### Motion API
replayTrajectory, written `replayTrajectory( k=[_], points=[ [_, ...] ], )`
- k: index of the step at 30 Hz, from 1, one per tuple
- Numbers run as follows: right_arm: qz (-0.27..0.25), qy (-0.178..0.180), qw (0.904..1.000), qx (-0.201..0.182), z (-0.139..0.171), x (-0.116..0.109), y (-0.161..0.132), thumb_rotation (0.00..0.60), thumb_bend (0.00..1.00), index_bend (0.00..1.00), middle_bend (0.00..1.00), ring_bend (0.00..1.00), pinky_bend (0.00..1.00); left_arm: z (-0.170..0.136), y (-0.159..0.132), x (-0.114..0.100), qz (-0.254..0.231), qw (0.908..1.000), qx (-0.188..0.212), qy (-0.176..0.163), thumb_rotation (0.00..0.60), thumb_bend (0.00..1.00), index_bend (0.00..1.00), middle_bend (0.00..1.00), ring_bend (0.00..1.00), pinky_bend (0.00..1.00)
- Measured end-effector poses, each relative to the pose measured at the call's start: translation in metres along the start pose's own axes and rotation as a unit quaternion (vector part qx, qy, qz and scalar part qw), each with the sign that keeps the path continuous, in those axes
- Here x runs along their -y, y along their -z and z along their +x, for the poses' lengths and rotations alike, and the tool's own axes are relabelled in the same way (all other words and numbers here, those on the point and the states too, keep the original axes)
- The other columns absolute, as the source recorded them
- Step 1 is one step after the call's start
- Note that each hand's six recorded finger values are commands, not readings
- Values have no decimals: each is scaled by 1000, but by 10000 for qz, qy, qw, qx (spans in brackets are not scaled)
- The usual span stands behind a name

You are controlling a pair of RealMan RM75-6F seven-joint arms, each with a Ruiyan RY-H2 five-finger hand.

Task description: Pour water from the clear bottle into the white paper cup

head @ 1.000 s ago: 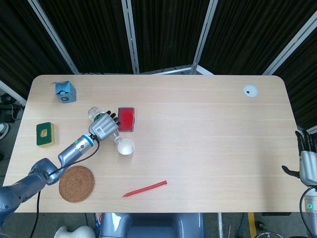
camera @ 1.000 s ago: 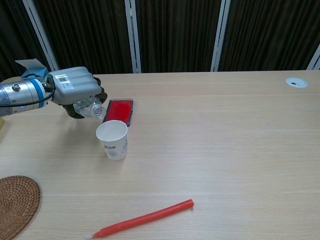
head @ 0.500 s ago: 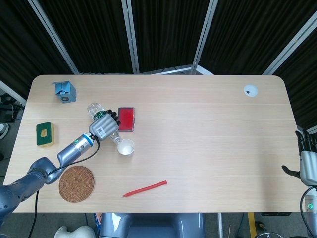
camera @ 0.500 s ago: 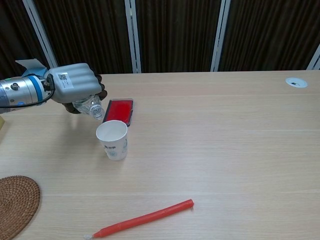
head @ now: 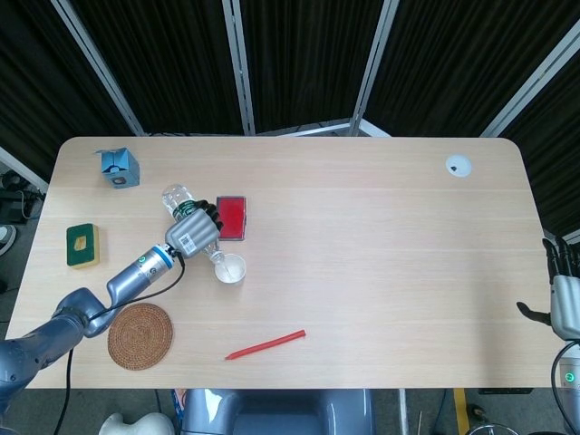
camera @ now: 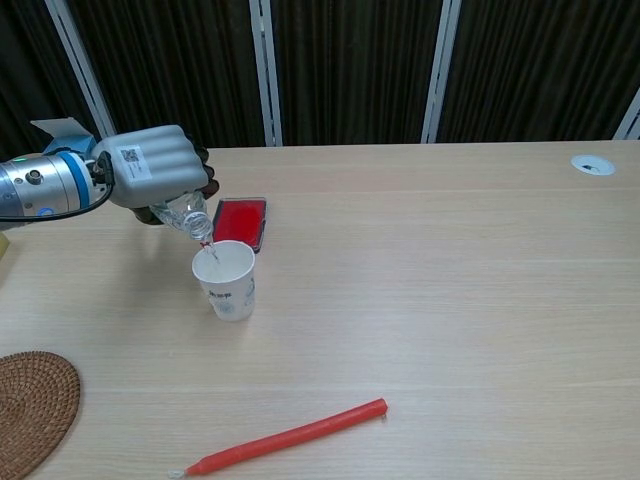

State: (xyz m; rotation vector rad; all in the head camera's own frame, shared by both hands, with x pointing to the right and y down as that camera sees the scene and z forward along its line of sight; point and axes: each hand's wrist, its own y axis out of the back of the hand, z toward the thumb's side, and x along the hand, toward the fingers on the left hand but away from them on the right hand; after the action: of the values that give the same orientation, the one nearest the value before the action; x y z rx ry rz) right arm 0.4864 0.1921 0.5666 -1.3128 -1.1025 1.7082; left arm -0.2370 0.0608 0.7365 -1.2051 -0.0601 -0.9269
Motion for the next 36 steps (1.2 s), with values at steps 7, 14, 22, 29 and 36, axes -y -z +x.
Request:
replayTrajectory(
  k=[7,14,22,29,36],
  points=[
    [4,-14,10000,8,0,1,0,600,0,0,0,0,0,-2,2,2,-249,9997,-39,16,600,612,695,553,318,406],
    [24,-27,10000,6,0,2,0,600,0,0,0,0,0,-5,7,6,-717,9973,-168,56,600,612,696,553,317,406],
    [44,-46,10000,1,0,3,-2,600,0,0,0,0,0,-10,18,8,-1733,9838,-447,30,600,613,696,553,318,406],
    [48,-58,10000,-18,1,4,-3,600,0,0,0,0,0,-16,36,9,-3121,9460,-875,-37,600,608,704,554,320,407],
    [70,-85,9999,-54,1,6,-5,600,0,0,0,0,0,-26,58,22,-4995,8537,-1473,-36,600,608,707,554,320,407]
  ],
)
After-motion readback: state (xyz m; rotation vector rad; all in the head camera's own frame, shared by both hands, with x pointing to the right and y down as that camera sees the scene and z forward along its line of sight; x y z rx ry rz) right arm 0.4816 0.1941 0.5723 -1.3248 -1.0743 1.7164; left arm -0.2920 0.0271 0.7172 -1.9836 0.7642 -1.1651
